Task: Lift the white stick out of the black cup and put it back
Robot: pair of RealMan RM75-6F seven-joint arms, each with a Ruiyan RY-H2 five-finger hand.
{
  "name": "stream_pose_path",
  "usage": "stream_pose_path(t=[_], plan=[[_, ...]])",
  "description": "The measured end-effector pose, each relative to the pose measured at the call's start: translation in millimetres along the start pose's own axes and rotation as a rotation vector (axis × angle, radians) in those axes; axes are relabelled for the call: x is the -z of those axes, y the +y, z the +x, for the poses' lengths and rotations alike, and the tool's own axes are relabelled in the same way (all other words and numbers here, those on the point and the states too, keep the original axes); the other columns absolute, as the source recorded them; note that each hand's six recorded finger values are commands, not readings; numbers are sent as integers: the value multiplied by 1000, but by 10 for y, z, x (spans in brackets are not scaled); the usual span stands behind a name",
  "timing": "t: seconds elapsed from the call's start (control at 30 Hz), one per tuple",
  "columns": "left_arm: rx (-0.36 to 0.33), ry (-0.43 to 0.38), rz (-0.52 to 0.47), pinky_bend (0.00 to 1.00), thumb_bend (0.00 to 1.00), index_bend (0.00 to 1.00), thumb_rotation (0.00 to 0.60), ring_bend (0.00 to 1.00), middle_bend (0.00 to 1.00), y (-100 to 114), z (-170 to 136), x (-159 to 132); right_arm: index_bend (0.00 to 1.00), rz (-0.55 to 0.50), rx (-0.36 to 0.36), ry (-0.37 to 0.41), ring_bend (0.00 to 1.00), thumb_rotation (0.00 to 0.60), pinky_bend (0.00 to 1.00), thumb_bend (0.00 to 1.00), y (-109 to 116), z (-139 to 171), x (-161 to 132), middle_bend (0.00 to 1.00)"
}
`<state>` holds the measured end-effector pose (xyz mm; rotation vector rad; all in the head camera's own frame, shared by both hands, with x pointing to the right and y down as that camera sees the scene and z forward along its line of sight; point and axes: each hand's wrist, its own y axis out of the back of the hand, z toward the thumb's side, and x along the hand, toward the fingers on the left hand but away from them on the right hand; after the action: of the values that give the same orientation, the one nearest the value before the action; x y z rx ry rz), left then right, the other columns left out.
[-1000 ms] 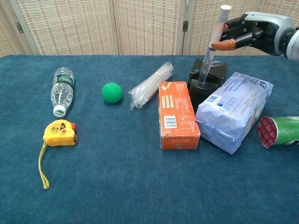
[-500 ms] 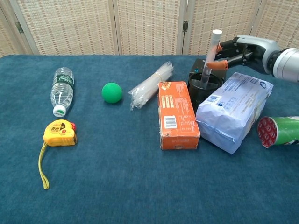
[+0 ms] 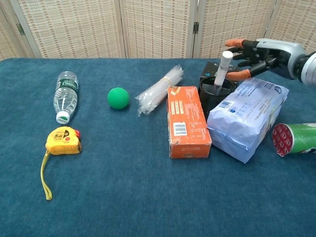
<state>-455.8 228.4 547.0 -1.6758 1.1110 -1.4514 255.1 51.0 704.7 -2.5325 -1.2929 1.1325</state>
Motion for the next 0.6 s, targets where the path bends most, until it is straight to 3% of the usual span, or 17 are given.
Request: stream_pose_path(t=[0.17,0.3,0.6], plan=[[-3,2,-2,135,287,140,600,132,122,7,10,7,0,82,37,39,0,600,12,177,281,220,-68,27],[-1,0,-1,136,287,139,600,132,122,2,26,-1,6,193,75,45,0,600,14,313,478,434,-77,130],[1,-12,6,135,287,139,600,132,122,-20,64,-53,110,620,226,-12,5,600,108,344,826,1101,18,201]])
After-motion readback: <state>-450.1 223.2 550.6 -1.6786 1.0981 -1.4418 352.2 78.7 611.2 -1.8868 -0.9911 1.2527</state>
